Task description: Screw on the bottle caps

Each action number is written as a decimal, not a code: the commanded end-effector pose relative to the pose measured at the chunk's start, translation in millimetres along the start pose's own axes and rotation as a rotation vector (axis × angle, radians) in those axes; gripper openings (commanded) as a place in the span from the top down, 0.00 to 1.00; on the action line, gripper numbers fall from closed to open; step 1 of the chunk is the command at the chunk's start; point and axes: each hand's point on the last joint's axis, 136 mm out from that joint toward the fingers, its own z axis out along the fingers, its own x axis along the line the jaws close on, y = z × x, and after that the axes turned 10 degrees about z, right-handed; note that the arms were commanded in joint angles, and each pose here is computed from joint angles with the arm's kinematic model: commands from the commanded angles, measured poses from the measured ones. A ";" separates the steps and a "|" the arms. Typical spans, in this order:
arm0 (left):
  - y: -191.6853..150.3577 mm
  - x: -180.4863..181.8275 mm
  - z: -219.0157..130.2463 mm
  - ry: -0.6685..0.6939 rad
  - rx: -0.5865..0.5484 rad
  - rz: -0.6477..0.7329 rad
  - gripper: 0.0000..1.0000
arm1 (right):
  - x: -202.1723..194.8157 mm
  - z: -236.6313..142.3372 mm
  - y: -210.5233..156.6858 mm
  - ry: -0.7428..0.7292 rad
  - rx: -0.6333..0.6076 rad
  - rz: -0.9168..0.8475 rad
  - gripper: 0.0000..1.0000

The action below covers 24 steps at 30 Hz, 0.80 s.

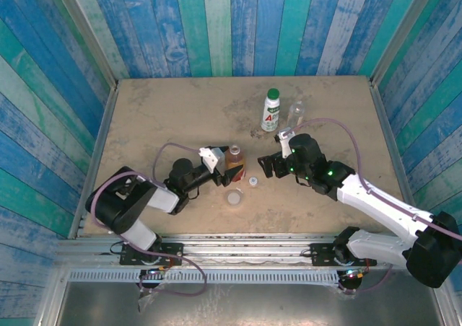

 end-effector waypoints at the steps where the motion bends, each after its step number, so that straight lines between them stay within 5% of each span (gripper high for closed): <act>1: 6.3 3.4 4.5 0.007 -0.049 0.002 0.14 | 6.5 -0.3 3.2 0.019 -0.001 0.013 0.02; 24: -18.0 -0.1 15.6 -0.018 -0.022 -0.004 0.36 | 0.2 8.2 -12.9 -0.007 0.047 0.028 0.02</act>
